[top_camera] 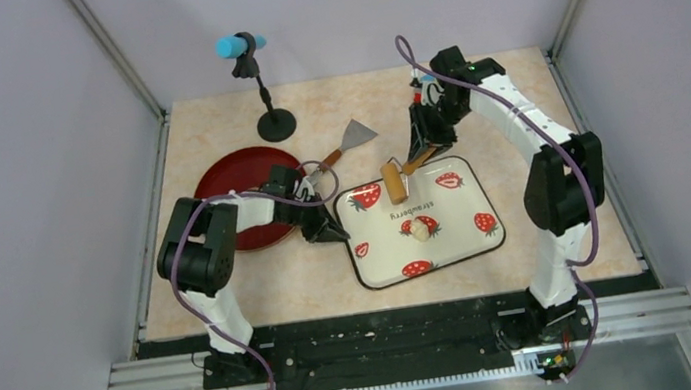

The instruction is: Roll out the dumpling wrappers from the dough

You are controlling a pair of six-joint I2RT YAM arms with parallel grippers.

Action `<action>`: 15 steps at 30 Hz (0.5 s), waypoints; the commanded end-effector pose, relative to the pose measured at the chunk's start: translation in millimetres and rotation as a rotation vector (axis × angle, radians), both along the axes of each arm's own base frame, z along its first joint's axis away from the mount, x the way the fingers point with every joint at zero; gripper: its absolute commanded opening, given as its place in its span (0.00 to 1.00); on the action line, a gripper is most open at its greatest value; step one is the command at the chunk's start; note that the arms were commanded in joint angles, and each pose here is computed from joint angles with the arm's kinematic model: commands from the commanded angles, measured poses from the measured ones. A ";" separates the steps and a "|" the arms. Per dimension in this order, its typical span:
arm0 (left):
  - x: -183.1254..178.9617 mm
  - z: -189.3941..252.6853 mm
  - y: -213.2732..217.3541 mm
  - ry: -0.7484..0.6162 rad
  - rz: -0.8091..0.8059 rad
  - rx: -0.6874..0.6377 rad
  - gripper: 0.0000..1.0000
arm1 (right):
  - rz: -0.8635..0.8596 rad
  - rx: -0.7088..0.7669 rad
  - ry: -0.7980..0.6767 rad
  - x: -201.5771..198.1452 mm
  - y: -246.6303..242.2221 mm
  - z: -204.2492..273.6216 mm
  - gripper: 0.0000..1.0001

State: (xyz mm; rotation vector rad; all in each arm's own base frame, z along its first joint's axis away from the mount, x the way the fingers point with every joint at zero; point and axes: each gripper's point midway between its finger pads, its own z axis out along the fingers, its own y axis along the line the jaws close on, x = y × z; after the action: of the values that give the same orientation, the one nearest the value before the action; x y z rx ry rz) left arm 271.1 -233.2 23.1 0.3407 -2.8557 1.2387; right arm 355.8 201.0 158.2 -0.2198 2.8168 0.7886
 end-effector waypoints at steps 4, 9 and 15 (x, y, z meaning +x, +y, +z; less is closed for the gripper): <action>5.2 -23.6 1.0 -0.004 0.019 0.080 0.00 | 0.010 -0.066 -0.107 -11.7 -18.1 53.5 0.00; -0.1 -31.6 1.3 0.005 0.010 0.088 0.00 | 0.025 -0.134 -0.080 -37.6 -19.7 50.2 0.00; -1.0 -36.2 0.0 0.011 0.002 0.081 0.00 | 0.060 -0.207 -0.055 -64.8 -15.1 39.6 0.00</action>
State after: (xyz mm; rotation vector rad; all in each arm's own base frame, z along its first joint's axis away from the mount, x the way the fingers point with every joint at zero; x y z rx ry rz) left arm 270.5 -238.1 21.9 0.3169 -2.8443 1.2530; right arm 314.2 184.5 185.7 -0.3156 2.8564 0.5437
